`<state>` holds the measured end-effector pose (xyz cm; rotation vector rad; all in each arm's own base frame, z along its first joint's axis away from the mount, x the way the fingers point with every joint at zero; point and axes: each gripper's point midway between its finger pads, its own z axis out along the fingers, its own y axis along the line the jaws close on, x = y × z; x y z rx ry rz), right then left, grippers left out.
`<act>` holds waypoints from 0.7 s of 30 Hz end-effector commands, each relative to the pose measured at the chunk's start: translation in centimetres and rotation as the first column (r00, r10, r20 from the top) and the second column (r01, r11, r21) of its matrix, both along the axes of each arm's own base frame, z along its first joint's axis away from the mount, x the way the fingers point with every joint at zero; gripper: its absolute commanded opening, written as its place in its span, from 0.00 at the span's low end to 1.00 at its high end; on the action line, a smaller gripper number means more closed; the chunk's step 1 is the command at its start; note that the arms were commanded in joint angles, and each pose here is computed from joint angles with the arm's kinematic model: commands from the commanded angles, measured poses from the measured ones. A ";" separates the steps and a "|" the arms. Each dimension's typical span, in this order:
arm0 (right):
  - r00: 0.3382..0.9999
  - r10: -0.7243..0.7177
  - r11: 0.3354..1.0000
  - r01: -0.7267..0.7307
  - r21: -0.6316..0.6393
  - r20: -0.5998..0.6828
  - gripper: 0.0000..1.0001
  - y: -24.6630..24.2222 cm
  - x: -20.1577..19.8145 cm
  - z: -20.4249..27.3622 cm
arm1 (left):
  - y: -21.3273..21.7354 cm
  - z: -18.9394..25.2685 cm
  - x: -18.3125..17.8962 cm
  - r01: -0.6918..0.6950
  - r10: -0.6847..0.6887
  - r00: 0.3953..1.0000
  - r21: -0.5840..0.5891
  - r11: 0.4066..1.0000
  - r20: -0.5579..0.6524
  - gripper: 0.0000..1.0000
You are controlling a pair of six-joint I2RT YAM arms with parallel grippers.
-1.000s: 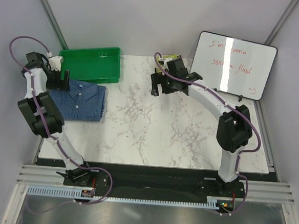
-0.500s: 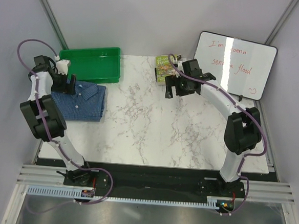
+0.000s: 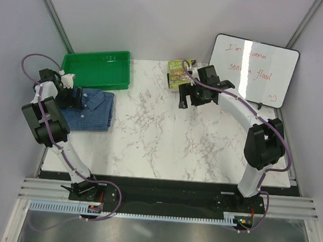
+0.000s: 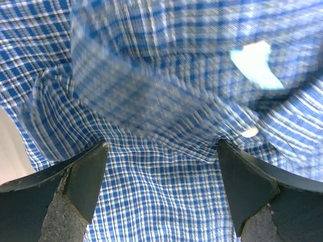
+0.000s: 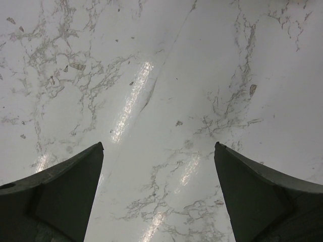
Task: Fold and stack the long sleeve shirts
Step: Neatly place the folded shirt to the corner
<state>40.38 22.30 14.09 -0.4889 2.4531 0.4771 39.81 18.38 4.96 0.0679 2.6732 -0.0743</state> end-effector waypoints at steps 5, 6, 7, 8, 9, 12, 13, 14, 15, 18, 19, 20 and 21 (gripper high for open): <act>0.995 0.022 0.998 -0.027 0.051 0.102 0.98 -1.2 0.3 4.5 | -6.1 15.6 2.7 0.163 -0.174 0.932 0.061 0.985 0.318 0.99; 0.994 0.015 0.998 -0.021 0.055 0.112 0.98 -1.7 0.4 5.0 | -8.5 17.4 2.8 0.207 -0.223 0.911 0.083 0.975 0.347 0.99; 0.991 -0.002 0.998 -0.007 0.062 0.134 0.98 -2.6 0.8 5.9 | -9.7 18.4 2.8 0.221 -0.241 0.902 0.097 0.970 0.359 0.99; 0.988 -0.001 0.998 -0.008 0.057 0.155 0.98 -3.2 1.1 6.4 | -11.1 19.2 2.8 0.237 -0.258 0.893 0.102 0.966 0.369 0.99; 0.986 -0.011 0.998 0.001 0.058 0.168 0.98 -3.8 1.4 6.9 | -13.9 19.6 2.8 0.289 -0.309 0.878 0.110 0.951 0.367 1.00; 0.974 -0.053 0.998 0.046 0.038 0.220 0.98 -6.6 2.6 8.2 | -20.0 20.9 2.3 0.364 -0.380 0.843 0.118 0.924 0.380 1.00; 0.970 -0.088 0.996 0.084 0.028 0.228 0.98 -8.3 2.9 8.4 | -21.3 21.1 2.1 0.374 -0.389 0.838 0.116 0.920 0.382 0.99; 0.968 -0.103 0.995 0.099 0.025 0.231 0.98 -9.1 3.0 8.4 | -24.9 20.5 1.3 0.431 -0.431 0.824 0.088 0.898 0.369 0.99; 0.964 -0.115 0.993 0.115 0.012 0.238 0.98 -10.4 3.1 8.4 | -26.3 20.0 0.8 0.450 -0.444 0.821 0.072 0.890 0.359 0.99; 0.974 -0.111 0.992 0.121 -0.044 0.196 0.98 -12.3 1.1 5.4 | -31.0 17.7 -2.0 0.529 -0.500 0.803 0.000 0.849 0.325 1.00; 0.972 -0.102 0.992 0.116 -0.054 0.210 0.98 -12.6 0.3 5.4 | -31.8 15.7 -2.8 0.541 -0.513 0.805 -0.015 0.841 0.299 1.00; 0.975 -0.099 0.991 0.115 -0.067 0.199 0.98 -12.8 -0.5 4.6 | -33.5 15.2 -3.8 0.557 -0.525 0.798 -0.030 0.830 0.294 0.99; 0.985 -0.095 0.991 0.108 -0.081 0.146 0.98 -13.1 -2.1 2.2 | -33.9 14.3 -4.4 0.558 -0.529 0.803 -0.035 0.829 0.276 0.99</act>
